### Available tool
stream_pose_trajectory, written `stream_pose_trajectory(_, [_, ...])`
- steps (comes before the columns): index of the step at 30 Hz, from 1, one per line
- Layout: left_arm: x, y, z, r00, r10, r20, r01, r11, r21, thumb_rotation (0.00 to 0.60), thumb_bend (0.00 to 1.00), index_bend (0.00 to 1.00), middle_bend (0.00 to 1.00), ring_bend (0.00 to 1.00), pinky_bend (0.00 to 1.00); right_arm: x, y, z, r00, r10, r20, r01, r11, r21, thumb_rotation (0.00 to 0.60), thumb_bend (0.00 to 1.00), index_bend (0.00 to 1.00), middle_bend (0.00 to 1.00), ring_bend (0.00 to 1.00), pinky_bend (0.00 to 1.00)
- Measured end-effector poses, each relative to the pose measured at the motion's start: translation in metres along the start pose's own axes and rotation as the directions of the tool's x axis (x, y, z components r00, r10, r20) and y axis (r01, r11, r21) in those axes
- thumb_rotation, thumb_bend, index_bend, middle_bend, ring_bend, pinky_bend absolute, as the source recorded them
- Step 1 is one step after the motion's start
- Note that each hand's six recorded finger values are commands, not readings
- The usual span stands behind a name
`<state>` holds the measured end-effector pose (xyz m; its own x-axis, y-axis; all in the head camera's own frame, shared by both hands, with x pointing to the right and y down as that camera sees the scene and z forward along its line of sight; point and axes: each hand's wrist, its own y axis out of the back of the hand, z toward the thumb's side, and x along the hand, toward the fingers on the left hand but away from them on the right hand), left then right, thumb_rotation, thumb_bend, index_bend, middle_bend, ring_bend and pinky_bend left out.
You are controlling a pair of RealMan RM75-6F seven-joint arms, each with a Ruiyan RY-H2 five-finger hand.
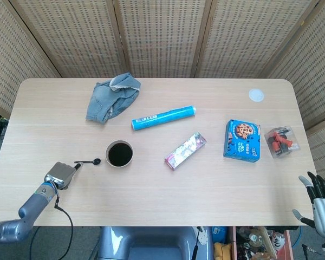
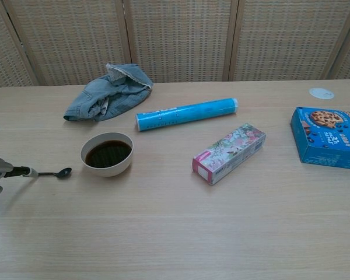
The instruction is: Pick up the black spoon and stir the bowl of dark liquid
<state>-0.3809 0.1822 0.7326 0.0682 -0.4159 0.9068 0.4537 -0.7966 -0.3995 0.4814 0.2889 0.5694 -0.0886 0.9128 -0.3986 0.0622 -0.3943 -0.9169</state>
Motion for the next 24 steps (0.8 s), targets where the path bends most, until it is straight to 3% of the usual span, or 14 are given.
stream_pose_trajectory(7, [0.006, 0.009, 0.002, 1.0, 0.018, -0.001, -0.018, 1.0, -0.014, 0.6, 0.77, 0.05, 0.84, 0.77, 0.7, 0.001, 0.001, -0.002, 1.0, -0.003, 0.006, 0.003, 1.0, -0.001, 0.6, 0.21, 0.17, 0.14, 0.0, 0.0])
stream_pose_trajectory(11, [0.001, 0.012, 0.005, 0.999, 0.037, 0.015, -0.037, 0.999, -0.036, 0.6, 0.76, 0.05, 0.78, 0.72, 0.7, 0.002, 0.001, -0.002, 1.0, -0.005, 0.008, 0.005, 1.0, -0.003, 0.6, 0.21, 0.17, 0.14, 0.0, 0.0])
stream_pose_trajectory(13, [-0.001, 0.013, 0.005, 0.998, 0.056, 0.023, -0.055, 0.997, -0.048, 0.6, 0.72, 0.05, 0.75, 0.69, 0.7, 0.002, 0.001, -0.002, 1.0, -0.003, 0.007, 0.003, 1.0, -0.004, 0.6, 0.21, 0.17, 0.14, 0.0, 0.0])
stream_pose_trajectory(16, [-0.006, 0.016, 0.005, 0.994, 0.104, 0.027, -0.102, 0.992, -0.069, 0.6, 0.57, 0.07, 0.72, 0.66, 0.69, 0.001, 0.0, -0.002, 1.0, -0.001, 0.005, 0.001, 1.0, -0.005, 0.6, 0.21, 0.17, 0.14, 0.0, 0.0])
stream_pose_trajectory(19, [-0.01, 0.02, 0.002, 0.986, 0.166, 0.022, -0.163, 0.982, -0.097, 0.6, 0.46, 0.16, 0.69, 0.62, 0.67, 0.001, -0.001, -0.001, 1.0, -0.001, 0.001, 0.001, 1.0, -0.006, 0.6, 0.21, 0.17, 0.14, 0.0, 0.0])
stream_pose_trajectory(22, [-0.012, 0.025, -0.003, 0.971, 0.238, 0.005, -0.236, 0.963, -0.129, 0.6, 0.39, 0.21, 0.64, 0.58, 0.63, 0.0, -0.001, -0.001, 1.0, -0.001, -0.002, 0.001, 1.0, -0.007, 0.6, 0.21, 0.17, 0.14, 0.0, 0.0])
stream_pose_trajectory(24, [-0.013, 0.029, -0.007, 0.957, 0.291, -0.012, -0.29, 0.946, -0.148, 0.6, 0.37, 0.23, 0.58, 0.51, 0.56, 0.0, 0.0, -0.001, 1.0, -0.002, -0.003, 0.002, 1.0, -0.007, 0.6, 0.21, 0.17, 0.14, 0.0, 0.0])
